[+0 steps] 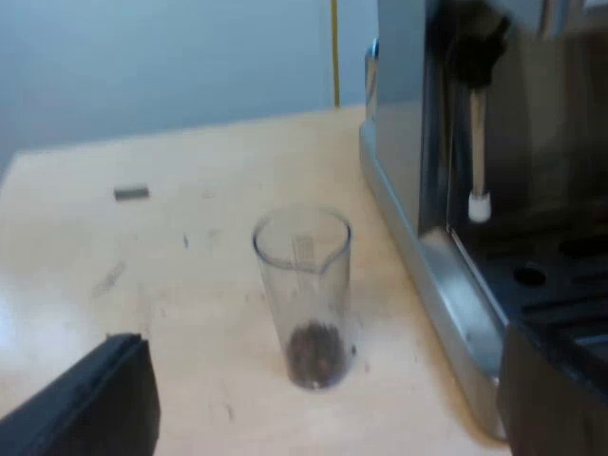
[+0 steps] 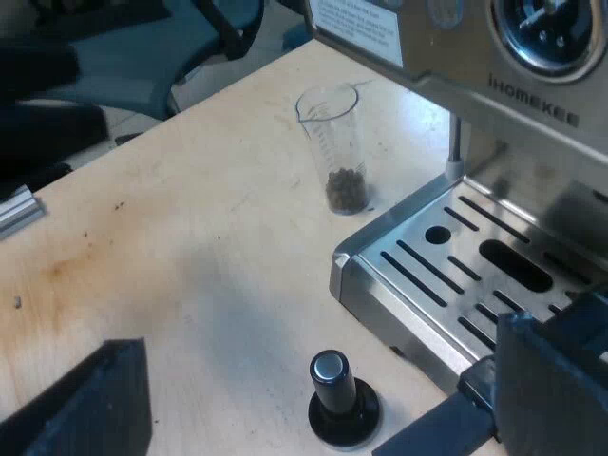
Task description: Pour the beans into the coffee machine
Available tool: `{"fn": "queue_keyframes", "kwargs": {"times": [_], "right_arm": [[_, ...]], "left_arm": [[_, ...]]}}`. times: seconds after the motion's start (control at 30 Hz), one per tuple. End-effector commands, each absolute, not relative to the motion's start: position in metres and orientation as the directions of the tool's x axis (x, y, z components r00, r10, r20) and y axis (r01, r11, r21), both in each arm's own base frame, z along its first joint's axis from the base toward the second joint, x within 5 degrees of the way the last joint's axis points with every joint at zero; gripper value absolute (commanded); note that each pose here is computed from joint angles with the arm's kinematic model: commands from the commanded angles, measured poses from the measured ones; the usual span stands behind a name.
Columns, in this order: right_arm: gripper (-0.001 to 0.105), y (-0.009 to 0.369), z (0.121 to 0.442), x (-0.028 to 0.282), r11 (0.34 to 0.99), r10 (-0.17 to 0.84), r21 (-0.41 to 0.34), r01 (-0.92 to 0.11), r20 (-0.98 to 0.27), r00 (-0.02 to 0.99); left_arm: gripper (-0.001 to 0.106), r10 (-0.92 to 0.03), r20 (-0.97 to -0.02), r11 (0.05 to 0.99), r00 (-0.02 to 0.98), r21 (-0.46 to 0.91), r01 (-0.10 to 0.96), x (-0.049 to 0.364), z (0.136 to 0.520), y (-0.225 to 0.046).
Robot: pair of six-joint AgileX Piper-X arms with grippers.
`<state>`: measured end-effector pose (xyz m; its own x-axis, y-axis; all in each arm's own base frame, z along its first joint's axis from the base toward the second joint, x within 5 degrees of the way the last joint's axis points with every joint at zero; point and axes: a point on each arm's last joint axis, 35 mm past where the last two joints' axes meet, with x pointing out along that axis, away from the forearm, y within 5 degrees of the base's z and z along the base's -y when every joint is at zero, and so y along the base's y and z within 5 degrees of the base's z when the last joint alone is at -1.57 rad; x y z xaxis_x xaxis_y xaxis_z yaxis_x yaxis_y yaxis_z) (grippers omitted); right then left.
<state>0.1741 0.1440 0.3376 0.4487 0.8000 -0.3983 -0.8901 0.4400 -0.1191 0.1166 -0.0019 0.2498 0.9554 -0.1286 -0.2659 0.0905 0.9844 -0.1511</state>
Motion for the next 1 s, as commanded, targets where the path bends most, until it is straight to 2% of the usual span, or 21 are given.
{"fn": "queue_keyframes", "kwargs": {"times": [0.03,0.13,0.3,0.47,0.57,0.83,1.0], "right_arm": [[0.079,0.145,0.343,0.173,0.42,0.817,-0.138,-0.897,-0.373,0.44],[0.079,0.145,0.343,0.173,0.42,0.817,-0.138,-0.897,-0.373,0.44],[0.079,0.145,0.343,0.173,0.42,0.817,-0.138,-0.897,-0.373,0.44],[0.079,0.145,0.343,0.173,0.42,0.817,-0.138,-0.897,-0.373,0.44],[0.079,0.145,0.343,0.173,0.42,0.817,-0.138,-0.897,-0.373,0.44],[0.079,0.145,0.343,0.173,0.42,0.817,-0.138,-0.897,-0.373,0.44],[0.079,0.145,0.343,0.173,0.42,0.817,-0.138,-0.897,-0.373,0.44]], "left_arm": [[0.078,-0.128,-0.258,0.978,0.958,-0.192,0.079,0.127,0.244,-0.002],[0.084,-0.128,-0.267,0.978,0.955,-0.194,0.077,0.139,0.236,-0.002],[0.084,-0.128,-0.257,0.978,0.958,-0.193,0.079,0.158,0.227,-0.001],[0.084,-0.197,-0.218,0.967,0.956,-0.204,0.153,0.181,0.215,-0.003],[0.084,-0.221,-0.227,0.962,0.949,-0.211,0.174,0.192,0.206,-0.004],[0.084,-0.213,-0.253,0.964,0.944,-0.214,0.16,0.207,0.188,-0.003],[0.084,-0.135,-0.262,0.977,0.956,-0.195,0.085,0.214,0.18,0.0]]}}
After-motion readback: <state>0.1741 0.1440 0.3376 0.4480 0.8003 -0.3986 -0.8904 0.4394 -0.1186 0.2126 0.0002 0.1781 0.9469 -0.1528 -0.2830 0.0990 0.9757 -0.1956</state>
